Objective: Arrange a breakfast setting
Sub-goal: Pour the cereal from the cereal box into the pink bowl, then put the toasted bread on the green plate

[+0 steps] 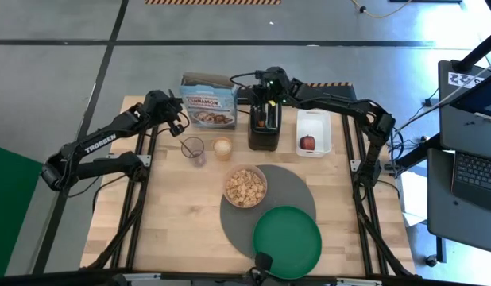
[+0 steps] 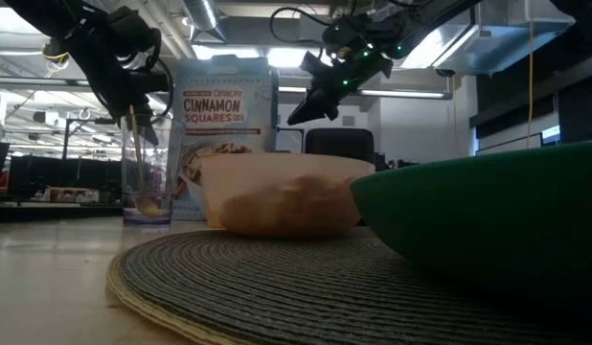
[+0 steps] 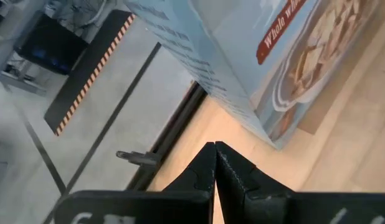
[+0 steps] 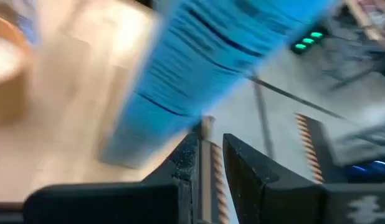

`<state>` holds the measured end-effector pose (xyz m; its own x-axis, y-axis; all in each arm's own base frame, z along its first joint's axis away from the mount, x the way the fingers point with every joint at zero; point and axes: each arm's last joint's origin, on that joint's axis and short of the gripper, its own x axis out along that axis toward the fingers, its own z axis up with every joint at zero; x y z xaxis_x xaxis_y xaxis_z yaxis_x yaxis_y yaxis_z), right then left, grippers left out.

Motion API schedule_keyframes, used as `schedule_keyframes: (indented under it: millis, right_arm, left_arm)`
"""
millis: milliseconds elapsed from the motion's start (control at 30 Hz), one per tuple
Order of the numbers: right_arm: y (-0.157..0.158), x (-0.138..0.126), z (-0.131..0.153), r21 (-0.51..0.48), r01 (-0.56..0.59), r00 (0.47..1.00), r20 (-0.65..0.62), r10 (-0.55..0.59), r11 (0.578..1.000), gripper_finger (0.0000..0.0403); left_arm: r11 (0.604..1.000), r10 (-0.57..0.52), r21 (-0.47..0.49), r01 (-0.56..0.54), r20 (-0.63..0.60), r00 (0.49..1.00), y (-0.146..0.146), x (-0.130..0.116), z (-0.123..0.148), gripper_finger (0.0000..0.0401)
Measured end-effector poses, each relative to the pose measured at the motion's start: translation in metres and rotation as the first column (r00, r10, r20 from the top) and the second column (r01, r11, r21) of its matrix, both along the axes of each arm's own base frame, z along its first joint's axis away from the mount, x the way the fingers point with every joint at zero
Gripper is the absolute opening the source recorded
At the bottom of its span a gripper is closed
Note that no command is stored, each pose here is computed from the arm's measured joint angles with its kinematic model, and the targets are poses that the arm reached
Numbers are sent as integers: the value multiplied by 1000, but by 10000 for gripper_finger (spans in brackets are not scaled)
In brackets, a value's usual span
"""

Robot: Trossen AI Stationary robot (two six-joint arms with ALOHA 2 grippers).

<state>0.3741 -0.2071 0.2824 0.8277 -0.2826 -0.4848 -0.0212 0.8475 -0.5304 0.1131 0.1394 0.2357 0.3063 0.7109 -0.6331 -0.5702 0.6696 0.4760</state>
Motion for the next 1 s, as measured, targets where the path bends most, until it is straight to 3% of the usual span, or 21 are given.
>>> schedule_keyframes:
  millis: [167, 633, 800, 1000]
  right_arm:
    - [6, 6, 0, 68, -59, 997, 57, 55, 996, 62]
    - [3, 14, 10, -60, 34, 986, 165, -23, 998, 62]
    - [1, 13, 8, -116, 97, 990, 117, -83, 989, 62]
    - [9, -1, 20, -131, 68, 997, 32, -64, 989, 62]
  left_arm:
    - [1000, -2, 21, 2, 4, 1000, 1, 1, 1, 0]
    - [1000, 4, 16, -4, 19, 1000, 1, 1, 2, 0]
    - [1000, 14, 11, -14, 9, 1000, 1, 0, 1, 0]
    - [990, 124, 67, -122, -21, 992, -9, -9, 8, 0]
